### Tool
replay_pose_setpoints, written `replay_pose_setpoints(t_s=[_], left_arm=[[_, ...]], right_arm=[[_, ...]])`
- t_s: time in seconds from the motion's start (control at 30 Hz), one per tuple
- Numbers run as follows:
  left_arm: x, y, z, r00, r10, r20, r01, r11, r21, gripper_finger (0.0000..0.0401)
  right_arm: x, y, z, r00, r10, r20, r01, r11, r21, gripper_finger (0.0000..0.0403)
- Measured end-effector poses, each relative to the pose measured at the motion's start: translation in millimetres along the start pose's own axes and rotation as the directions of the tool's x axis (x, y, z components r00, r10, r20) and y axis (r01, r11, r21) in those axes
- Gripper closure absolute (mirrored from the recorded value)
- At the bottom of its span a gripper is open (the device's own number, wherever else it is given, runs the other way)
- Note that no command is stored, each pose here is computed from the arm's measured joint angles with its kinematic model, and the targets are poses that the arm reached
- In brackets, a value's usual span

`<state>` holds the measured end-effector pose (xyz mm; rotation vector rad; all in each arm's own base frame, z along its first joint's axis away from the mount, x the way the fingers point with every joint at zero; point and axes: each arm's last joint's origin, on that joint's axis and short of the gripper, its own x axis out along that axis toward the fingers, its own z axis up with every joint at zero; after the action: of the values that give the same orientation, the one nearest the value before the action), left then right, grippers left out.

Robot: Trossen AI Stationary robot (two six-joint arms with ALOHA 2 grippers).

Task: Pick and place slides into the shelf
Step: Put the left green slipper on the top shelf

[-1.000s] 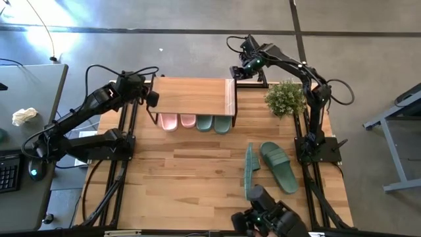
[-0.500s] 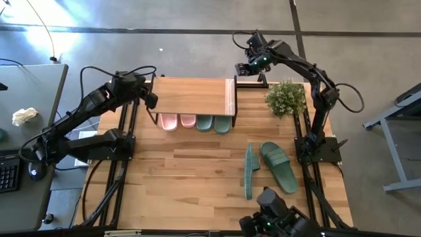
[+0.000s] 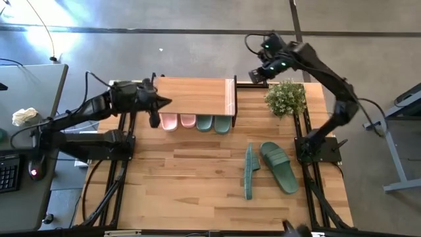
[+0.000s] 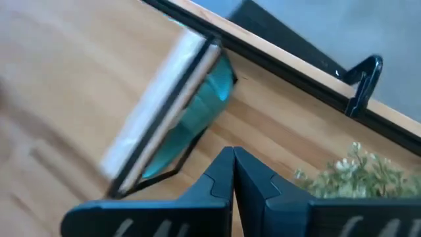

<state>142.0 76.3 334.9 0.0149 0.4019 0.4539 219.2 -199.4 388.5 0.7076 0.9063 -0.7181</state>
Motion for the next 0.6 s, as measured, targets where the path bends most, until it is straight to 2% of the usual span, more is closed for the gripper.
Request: replay_pose_setpoints(t_s=[0.17,0.33,0.43,0.6], left_arm=[[1,-32,9,0.996,-0.063,0.063,0.057,0.995,0.083,0.0401],[7,-61,9,0.998,-0.035,0.055,0.026,0.988,0.151,0.0401],[18,-79,8,0.999,-0.017,0.042,0.009,0.983,0.186,0.0401],[35,-105,3,0.999,-0.048,0.008,0.045,0.971,0.234,0.0401]], right_arm=[[-57,26,-35,0.988,0.096,0.120,-0.089,0.994,-0.062,0.0403],[-99,45,-74,0.971,0.153,0.185,-0.133,0.984,-0.118,0.0403],[-113,51,-96,0.971,0.163,0.177,-0.143,0.982,-0.121,0.0403],[-123,60,-126,0.979,0.139,0.152,-0.120,0.985,-0.126,0.0403]])
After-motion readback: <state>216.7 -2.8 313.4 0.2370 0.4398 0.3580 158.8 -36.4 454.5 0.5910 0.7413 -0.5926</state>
